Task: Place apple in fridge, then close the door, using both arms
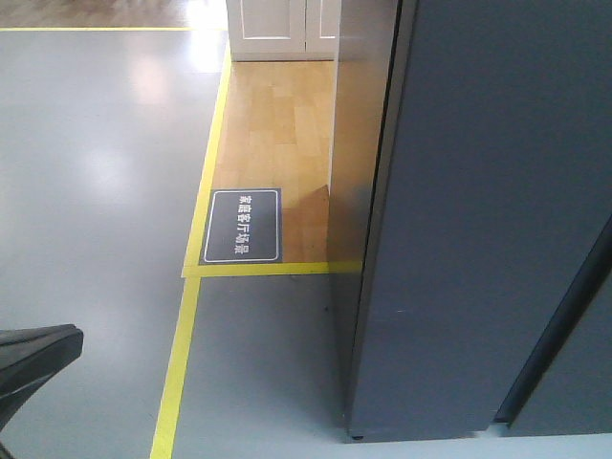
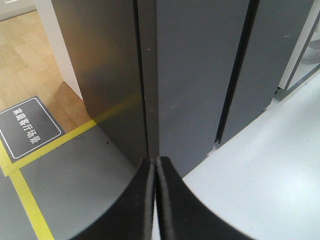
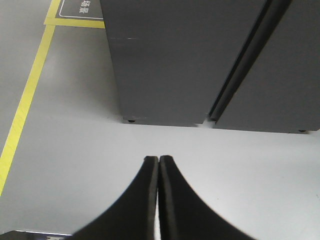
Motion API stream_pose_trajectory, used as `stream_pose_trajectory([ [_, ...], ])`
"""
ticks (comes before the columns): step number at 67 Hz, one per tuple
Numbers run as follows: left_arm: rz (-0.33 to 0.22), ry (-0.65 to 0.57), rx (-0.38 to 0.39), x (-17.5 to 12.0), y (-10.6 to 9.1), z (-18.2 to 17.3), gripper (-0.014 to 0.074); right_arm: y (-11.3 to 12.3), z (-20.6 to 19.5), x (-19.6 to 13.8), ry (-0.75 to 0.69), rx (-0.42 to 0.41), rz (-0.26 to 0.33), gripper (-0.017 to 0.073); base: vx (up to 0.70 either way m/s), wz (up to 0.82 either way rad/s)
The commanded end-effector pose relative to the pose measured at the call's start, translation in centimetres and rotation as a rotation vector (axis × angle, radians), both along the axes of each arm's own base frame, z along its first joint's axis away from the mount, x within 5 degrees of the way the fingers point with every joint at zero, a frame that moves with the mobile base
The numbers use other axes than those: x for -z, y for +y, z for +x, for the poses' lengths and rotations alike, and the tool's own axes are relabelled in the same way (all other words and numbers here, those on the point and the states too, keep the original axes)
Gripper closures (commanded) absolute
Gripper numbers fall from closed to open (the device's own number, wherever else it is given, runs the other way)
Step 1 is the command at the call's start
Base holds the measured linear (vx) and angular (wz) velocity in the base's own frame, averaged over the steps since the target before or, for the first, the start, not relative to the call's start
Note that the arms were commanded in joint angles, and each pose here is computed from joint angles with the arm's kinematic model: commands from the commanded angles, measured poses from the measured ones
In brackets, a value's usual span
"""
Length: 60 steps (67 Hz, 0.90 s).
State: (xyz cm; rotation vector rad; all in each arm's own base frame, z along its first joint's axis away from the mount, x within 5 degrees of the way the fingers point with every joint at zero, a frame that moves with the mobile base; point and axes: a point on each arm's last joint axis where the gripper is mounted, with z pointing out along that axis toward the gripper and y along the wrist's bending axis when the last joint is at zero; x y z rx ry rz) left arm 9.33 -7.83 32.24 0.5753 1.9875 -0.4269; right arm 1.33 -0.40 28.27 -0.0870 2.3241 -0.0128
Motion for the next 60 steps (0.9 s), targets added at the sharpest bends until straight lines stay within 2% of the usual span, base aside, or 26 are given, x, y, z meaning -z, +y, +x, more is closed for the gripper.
stream_pose_trajectory([
  [1, -0.052, -0.066, 0.017, -1.3, -0.2, 0.0, 0.06, 0.0, 0.5, -1.0, -0.068, -0.004, -0.003, 0.0562, 0.0, 0.0],
  [9, -0.021, -0.038, 0.001, -1.0, 0.1, 0.0, 0.06, 0.0, 0.5, -1.0, -0.068, -0.004, -0.003, 0.0562, 0.0, 0.0],
  [19, -0.011, -0.056, -0.019, -1.0, 0.4, 0.3, 0.06, 0.0, 0.5, -1.0, -0.068, -0.004, -0.003, 0.0562, 0.0, 0.0],
  [29, -0.057, -0.173, -0.046, -0.8, 1.3, 0.8, 0.06, 0.0, 0.5, -1.0, -0.069, -0.004, -0.003, 0.0562, 0.0, 0.0],
  [35, -0.127, -0.258, -0.118, -0.3, 2.4, 0.7, 0.06, 0.0, 0.5, -1.0, -0.069, -0.004, -0.004, 0.0562, 0.0, 0.0],
  [40, -0.212, -0.325, -0.215, 0.3, 3.7, 0.1, 0.06, 0.0, 0.5, -1.0, -0.069, -0.004, -0.004, 0.0562, 0.0, 0.0],
  [45, -0.258, -0.386, -0.303, 1.5, 4.9, -0.8, 0.06, 0.0, 0.5, -1.0, -0.069, -0.004, -0.004, 0.0562, 0.0, 0.0],
  [54, -0.264, -0.486, -0.443, 3.8, 6.6, -2.5, 0.06, 0.0, 0.5, -1.0, -0.069, -0.004, -0.004, 0.0562, 0.0, 0.0],
  [60, -0.251, -0.519, -0.504, 5.6, 7.1, -3.4, 0.06, 0.0, 0.5, -1.0, -0.069, -0.004, -0.004, 0.0562, 0.0, 0.0],
])
